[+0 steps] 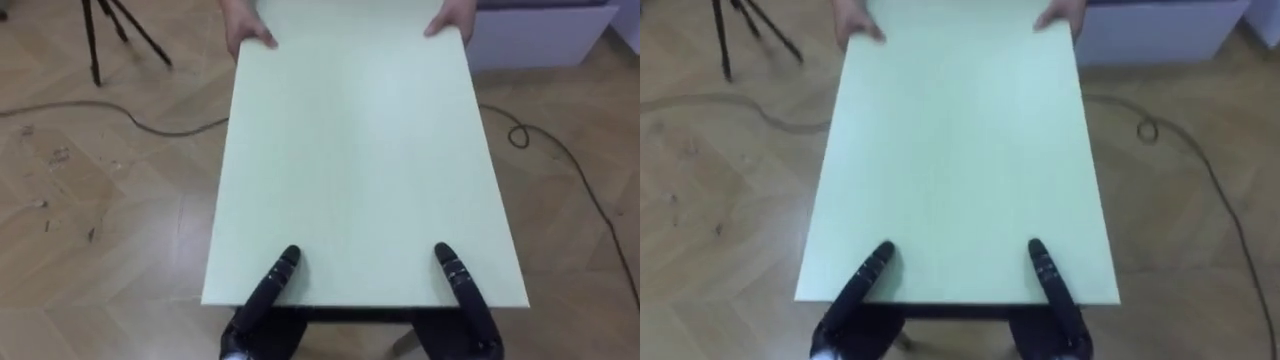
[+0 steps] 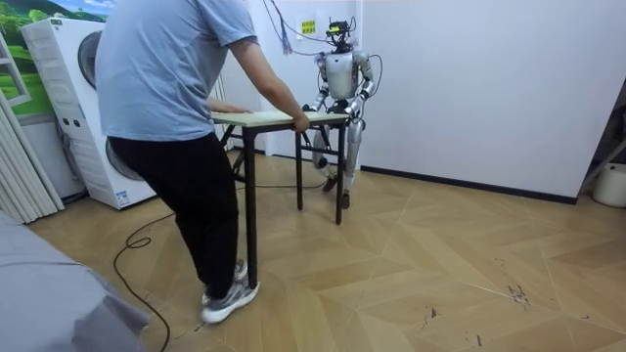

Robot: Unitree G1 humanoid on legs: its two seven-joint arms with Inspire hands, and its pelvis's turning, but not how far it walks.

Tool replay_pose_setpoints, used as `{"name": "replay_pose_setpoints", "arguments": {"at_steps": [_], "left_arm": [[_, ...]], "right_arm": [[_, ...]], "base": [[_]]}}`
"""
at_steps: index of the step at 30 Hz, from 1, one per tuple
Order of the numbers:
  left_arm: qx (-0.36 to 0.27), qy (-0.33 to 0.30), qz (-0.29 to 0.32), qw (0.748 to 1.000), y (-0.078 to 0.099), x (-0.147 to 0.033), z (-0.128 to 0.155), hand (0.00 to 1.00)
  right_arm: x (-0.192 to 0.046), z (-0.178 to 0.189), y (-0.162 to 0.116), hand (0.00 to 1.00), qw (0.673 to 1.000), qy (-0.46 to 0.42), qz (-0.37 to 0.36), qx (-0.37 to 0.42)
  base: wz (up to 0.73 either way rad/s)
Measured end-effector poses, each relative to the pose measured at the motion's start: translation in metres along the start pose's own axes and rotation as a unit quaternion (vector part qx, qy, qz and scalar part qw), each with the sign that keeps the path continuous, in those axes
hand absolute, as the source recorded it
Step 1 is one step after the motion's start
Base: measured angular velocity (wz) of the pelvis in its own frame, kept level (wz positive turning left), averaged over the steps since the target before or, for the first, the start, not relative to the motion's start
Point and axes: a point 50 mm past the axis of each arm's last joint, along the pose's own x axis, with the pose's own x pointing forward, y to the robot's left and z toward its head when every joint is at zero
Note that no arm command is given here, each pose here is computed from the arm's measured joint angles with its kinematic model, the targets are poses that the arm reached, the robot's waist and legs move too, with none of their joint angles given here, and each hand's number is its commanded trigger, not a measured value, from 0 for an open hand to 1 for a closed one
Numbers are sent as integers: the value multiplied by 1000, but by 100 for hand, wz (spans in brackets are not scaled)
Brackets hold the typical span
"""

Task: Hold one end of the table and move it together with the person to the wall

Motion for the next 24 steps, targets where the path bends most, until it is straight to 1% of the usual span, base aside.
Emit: {"name": "replay_pose_setpoints", "arguments": {"at_steps": [7,14,20,22,24], "left_arm": [[7,-44,-29,999,-13,0,20,100],[18,-57,-32,998,-14,-1,29,100],[24,-46,-28,998,-13,-2,27,100],[18,-52,-28,998,-13,-2,28,100],[1,-43,-16,999,-7,-4,22,100]], "right_arm": [[21,-6,27,100,998,17,56,-14],[28,-9,31,100,998,19,61,-12],[26,-11,27,100,998,21,51,-2],[28,-9,28,100,998,20,55,-10],[25,-7,24,100,998,23,48,-20]], "base": [[-20],[-19],[-15],[-33],[-18]]}}
